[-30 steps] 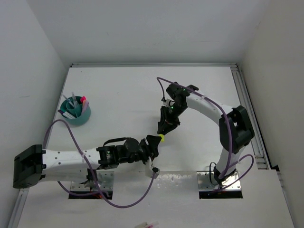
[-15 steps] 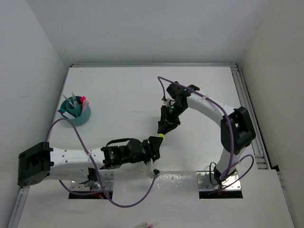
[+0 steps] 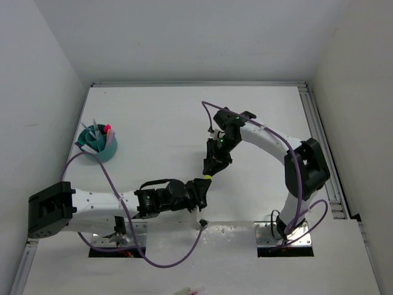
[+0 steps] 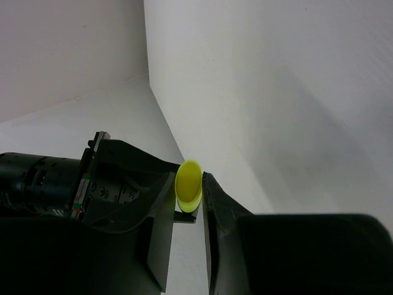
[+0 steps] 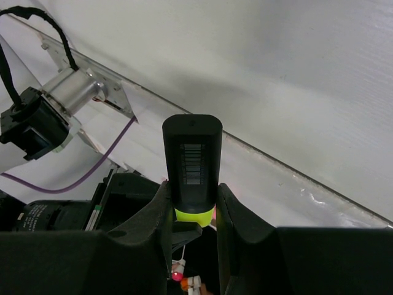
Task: Sort the stationery into containers
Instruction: Pick up the pen from the center of the board, then place the pen in the storage box.
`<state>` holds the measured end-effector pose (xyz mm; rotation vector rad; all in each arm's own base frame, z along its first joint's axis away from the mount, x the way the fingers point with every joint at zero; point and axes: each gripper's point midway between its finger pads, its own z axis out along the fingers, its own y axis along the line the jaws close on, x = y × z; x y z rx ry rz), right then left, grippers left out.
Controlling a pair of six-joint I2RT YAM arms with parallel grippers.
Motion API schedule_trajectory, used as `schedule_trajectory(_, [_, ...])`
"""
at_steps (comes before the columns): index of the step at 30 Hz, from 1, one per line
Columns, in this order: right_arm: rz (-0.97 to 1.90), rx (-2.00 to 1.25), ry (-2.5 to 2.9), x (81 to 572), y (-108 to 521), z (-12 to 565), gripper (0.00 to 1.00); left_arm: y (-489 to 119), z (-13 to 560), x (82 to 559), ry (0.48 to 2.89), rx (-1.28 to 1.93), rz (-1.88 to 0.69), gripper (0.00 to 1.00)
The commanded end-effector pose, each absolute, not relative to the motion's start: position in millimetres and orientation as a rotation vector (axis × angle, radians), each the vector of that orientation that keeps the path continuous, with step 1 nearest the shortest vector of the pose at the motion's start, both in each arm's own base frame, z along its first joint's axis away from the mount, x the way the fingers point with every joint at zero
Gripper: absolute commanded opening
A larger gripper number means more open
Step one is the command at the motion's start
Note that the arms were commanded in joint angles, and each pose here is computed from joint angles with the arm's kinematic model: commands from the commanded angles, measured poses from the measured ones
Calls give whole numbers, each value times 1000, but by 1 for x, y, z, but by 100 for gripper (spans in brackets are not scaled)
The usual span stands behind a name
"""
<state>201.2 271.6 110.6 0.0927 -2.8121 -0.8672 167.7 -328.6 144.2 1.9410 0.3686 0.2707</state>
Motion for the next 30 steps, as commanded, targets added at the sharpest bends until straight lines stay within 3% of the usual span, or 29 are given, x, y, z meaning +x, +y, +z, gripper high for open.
schedule_trajectory(1, [-906,114,-2810,195,276,120,0,-331,153,173,366,1910,284,28])
schedule_trajectory(7, [-910,141,-2809,195,279,120,1,-331,152,173,370,1915,283,11])
schedule_trajectory(9, [-938,198,-2811,197,280,122,40,-330,154,174,386,1911,279,3])
schedule_trajectory(12, [-981,282,-2860,215,274,132,96,-326,163,178,491,1879,246,0])
schedule_trajectory(18, [-1060,111,-3006,290,212,154,99,-308,221,214,1114,1608,-16,0])
schedule_trajectory(19, [-1100,68,-3005,298,202,157,99,-289,221,236,1300,1505,-34,0])
schedule_trajectory(22, [-1185,-77,-3026,319,163,166,99,-244,270,298,1522,1183,-6,0])
schedule_trajectory(23, [-1220,-141,-3021,324,149,167,99,-228,296,314,1549,1104,17,0])
schedule_trajectory(28, [-1270,-234,-2971,321,133,165,98,-114,314,392,1755,876,95,0])
schedule_trajectory(30, [-1277,-281,-2959,322,125,161,98,-98,323,409,1765,882,36,0])
